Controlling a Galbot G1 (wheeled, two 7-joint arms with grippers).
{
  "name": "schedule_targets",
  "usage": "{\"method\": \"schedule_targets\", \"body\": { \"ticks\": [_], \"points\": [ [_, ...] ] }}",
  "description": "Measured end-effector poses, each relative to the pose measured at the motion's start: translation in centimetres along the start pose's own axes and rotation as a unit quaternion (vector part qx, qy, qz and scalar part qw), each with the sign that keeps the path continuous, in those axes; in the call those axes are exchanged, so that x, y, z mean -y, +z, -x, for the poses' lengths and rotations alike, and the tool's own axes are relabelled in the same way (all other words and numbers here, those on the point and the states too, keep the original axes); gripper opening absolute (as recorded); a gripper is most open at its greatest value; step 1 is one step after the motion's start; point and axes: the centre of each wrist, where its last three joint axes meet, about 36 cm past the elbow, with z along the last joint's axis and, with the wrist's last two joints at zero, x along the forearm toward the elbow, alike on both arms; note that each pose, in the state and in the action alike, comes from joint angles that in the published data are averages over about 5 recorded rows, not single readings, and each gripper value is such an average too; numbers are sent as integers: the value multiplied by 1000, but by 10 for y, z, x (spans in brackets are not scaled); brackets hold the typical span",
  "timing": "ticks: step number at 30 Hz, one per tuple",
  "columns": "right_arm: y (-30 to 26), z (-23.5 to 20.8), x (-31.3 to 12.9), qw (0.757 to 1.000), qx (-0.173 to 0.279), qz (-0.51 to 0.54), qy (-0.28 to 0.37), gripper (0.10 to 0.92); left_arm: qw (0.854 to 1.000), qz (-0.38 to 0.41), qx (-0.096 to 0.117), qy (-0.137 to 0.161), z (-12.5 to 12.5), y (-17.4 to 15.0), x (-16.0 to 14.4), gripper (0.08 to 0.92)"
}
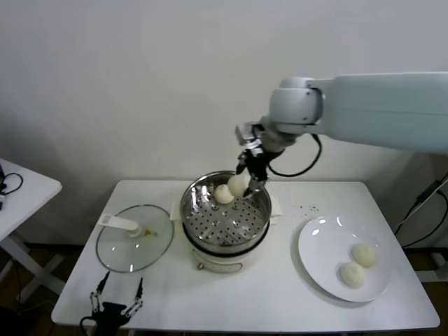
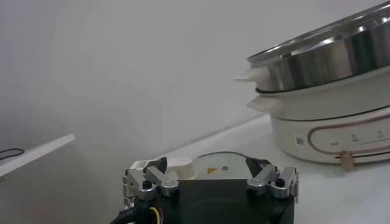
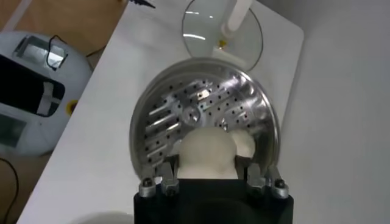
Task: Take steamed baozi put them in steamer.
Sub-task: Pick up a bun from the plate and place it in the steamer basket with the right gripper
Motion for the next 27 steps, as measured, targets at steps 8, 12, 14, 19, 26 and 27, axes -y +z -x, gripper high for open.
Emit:
{"method": "schedule_targets", "body": {
  "ticks": [8,12,14,19,26,27],
  "points": [
    [-41,50,16,1000,-7,-5,-5,620,1000,2,1,2,0,-1,-1,823],
    [-49,78,20,1000,-14,0,-8,626,1000,3,0,2,0,-1,-2,823],
    [-50,90,20,1000,-17,3,-8,631,1000,4,0,2,0,0,-2,823],
    [-53,117,21,1000,-21,7,-9,634,1000,6,-1,2,0,1,-2,823],
    [-57,147,21,1000,-26,7,-9,634,1000,7,-1,3,0,2,-2,823],
    [-57,150,20,1000,-27,6,-9,634,1000,7,-1,2,0,2,-2,823]
  ]
}}
